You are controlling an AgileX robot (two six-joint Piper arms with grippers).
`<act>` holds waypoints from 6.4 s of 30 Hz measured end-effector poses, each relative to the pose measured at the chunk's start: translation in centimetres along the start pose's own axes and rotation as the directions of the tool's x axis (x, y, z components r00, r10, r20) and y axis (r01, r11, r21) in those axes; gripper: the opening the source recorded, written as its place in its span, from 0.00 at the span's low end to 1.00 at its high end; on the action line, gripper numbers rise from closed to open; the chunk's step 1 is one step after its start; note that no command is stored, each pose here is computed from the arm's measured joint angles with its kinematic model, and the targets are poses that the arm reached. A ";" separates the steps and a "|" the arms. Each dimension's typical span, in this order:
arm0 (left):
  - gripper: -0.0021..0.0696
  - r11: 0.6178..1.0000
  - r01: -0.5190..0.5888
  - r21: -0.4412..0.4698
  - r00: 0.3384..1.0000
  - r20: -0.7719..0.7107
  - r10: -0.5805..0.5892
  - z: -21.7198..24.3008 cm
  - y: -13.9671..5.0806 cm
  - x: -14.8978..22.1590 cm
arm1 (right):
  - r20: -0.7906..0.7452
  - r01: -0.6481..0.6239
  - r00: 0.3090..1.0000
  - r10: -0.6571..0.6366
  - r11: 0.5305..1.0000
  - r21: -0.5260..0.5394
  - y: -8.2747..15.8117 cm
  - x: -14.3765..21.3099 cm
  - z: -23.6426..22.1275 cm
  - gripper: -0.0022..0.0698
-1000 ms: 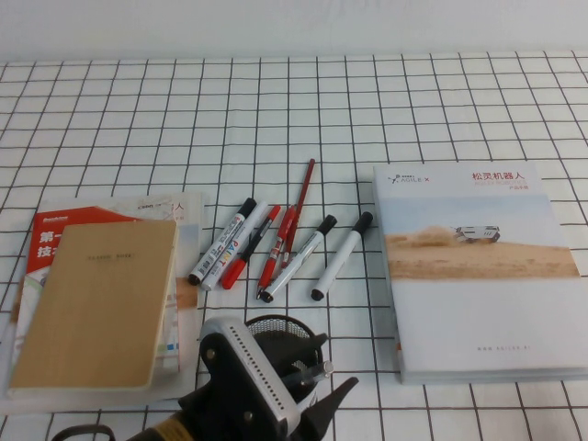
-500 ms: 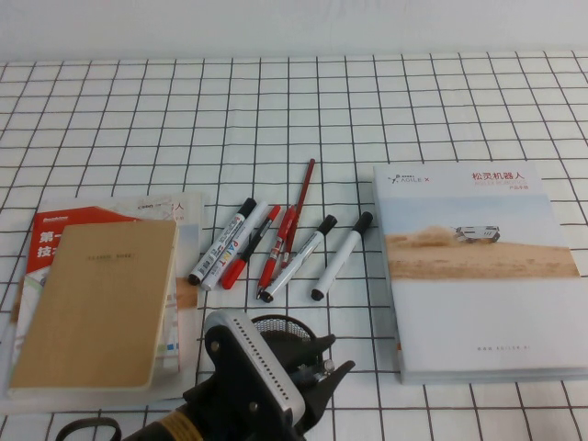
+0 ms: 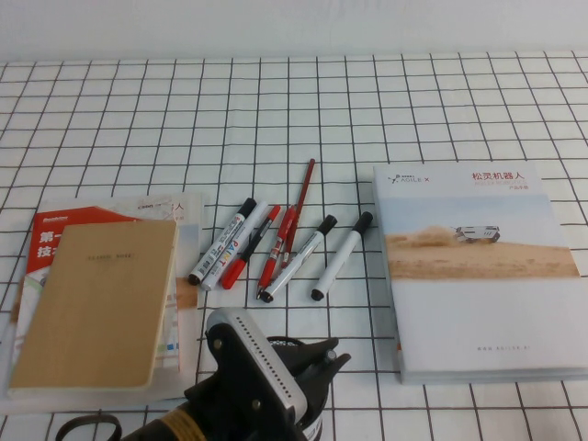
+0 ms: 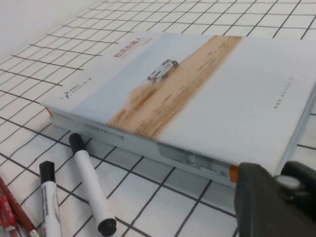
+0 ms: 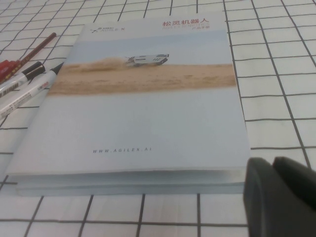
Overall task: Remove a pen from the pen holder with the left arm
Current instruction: 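Take a marker out of the pen holder and lay it on the table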
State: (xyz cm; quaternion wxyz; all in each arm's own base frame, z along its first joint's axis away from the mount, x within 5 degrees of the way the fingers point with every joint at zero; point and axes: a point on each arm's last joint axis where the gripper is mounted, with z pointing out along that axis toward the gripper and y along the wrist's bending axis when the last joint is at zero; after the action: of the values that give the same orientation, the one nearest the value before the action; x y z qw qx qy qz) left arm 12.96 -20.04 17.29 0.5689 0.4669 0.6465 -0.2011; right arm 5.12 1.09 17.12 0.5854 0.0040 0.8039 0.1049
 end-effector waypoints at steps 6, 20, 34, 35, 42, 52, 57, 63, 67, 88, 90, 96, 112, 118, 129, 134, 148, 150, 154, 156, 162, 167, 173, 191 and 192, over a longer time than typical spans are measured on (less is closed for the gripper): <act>0.10 1.000 0.005 -0.003 1.000 0.011 -0.005 -0.3 0.1 -0.4 | 0.000 0.000 1.000 0.000 1.000 0.000 0.0 0.0 0.0 0.01; 0.10 0.995 0.095 -0.005 0.995 0.025 -0.095 -3.2 2.1 -6.9 | 0.000 0.000 1.000 0.000 1.000 0.000 0.0 0.0 0.0 0.01; 0.10 0.989 0.129 0.068 0.984 -0.135 -0.119 -4.6 4.9 -16.6 | 0.000 0.000 1.000 0.000 1.000 0.000 0.0 0.0 0.0 0.01; 0.10 0.989 0.143 0.045 0.978 -0.159 -0.134 -4.6 5.6 -17.0 | 0.000 0.000 1.000 0.000 1.000 0.000 0.0 0.0 0.0 0.01; 0.10 0.967 0.200 -0.157 0.873 -0.419 -0.249 -3.0 10.6 -16.3 | 0.000 0.000 1.000 0.000 1.000 0.000 0.0 0.0 0.0 0.01; 0.10 0.931 0.240 -0.275 0.713 -0.601 -0.362 3.6 15.4 -12.7 | 0.000 0.000 1.000 0.000 1.000 0.000 0.0 0.0 0.0 0.01; 0.10 0.946 0.215 -0.244 0.680 -0.658 -0.324 8.1 16.2 -11.0 | 0.000 0.000 1.000 0.000 1.000 0.000 0.0 0.0 0.0 0.01; 0.10 0.956 0.201 -0.215 0.674 -0.677 -0.294 12.8 17.3 -9.7 | 0.000 0.000 1.000 0.000 1.000 0.000 0.0 0.0 0.0 0.01; 0.10 0.952 0.222 -0.210 0.669 -0.677 -0.306 15.5 17.8 -8.8 | 0.000 0.000 1.000 0.000 1.000 0.000 0.0 0.0 0.0 0.01; 0.10 0.921 0.345 -0.180 0.595 -0.718 -0.362 21.4 17.1 -3.3 | 0.000 -0.001 1.000 0.001 1.000 0.002 0.0 0.0 0.0 0.01; 0.10 0.920 0.347 -0.182 0.593 -0.717 -0.366 21.5 17.2 -3.1 | 0.000 -0.001 1.000 0.001 1.000 0.002 0.0 0.0 0.0 0.01; 0.10 0.920 0.346 -0.186 0.597 -0.712 -0.369 21.9 17.2 -2.5 | 0.000 -0.001 1.000 0.001 1.000 0.002 0.0 0.0 0.0 0.01; 0.48 0.936 0.328 -0.125 0.641 -0.699 -0.318 21.9 17.2 -3.2 | 0.000 -0.001 1.000 0.001 1.000 0.002 0.0 0.0 0.0 0.01; 0.49 0.943 0.306 -0.133 0.712 -0.626 -0.320 18.9 18.0 -7.6 | 0.000 -0.001 1.000 0.001 1.000 0.002 0.0 0.0 0.0 0.01; 0.05 0.942 0.263 -0.210 0.868 -0.374 -0.326 7.4 16.3 -12.4 | 0.000 -0.001 1.000 0.001 1.000 0.002 0.0 0.0 0.0 0.01; 0.03 0.930 0.279 -0.238 0.896 -0.285 -0.341 1.7 14.8 -13.4 | 0.000 -0.001 1.000 0.001 1.000 0.002 0.0 0.0 0.0 0.01; 0.03 0.877 0.385 -0.286 0.882 -0.165 -0.441 -8.1 10.2 -9.8 | 0.000 -0.001 1.000 0.001 1.000 0.002 0.0 0.0 0.0 0.01; 0.03 0.879 0.381 -0.287 0.886 -0.160 -0.436 -8.7 10.0 -9.7 | 0.000 -0.001 1.000 0.001 1.000 0.002 0.0 0.0 0.0 0.01; 0.03 0.880 0.379 -0.285 0.883 -0.173 -0.436 -9.0 9.8 -9.6 | 0.000 -0.001 1.000 0.001 1.000 0.002 0.0 0.0 0.0 0.01; 0.03 0.884 0.369 -0.285 0.886 -0.180 -0.428 -9.0 9.8 -9.6 | 0.000 -0.001 1.000 0.001 1.000 0.002 0.0 0.0 0.0 0.01; 0.03 0.897 0.334 -0.290 0.903 -0.174 -0.392 -8.9 10.0 -9.6 | 0.000 -0.001 1.000 0.001 1.000 0.002 0.0 0.0 0.0 0.01; 0.03 0.906 0.300 -0.298 0.928 -0.127 -0.349 -9.6 9.7 -9.1 | 0.000 -0.001 1.000 0.001 1.000 0.002 0.0 0.0 0.0 0.01; 0.03 0.868 0.292 -0.402 0.954 0.065 -0.291 -13.7 9.1 -7.1 | 0.000 -0.001 1.000 0.001 1.000 0.002 0.0 0.0 0.0 0.01; 0.02 0.593 0.319 -0.739 0.946 0.289 -0.149 -20.5 4.3 2.8 | 0.000 -0.001 1.000 0.001 1.000 0.002 0.0 0.0 0.0 0.01; 0.02 0.593 0.321 -0.739 0.946 0.286 -0.156 -20.4 4.2 3.1 | 0.000 -0.001 1.000 0.001 1.000 0.002 0.0 0.0 0.0 0.01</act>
State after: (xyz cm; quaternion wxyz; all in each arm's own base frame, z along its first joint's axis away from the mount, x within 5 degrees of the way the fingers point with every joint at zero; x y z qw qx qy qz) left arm 5.56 -0.68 21.12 0.7408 0.0630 0.6685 -0.0210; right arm 5.12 1.08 17.12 0.5855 0.0047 0.8039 0.1044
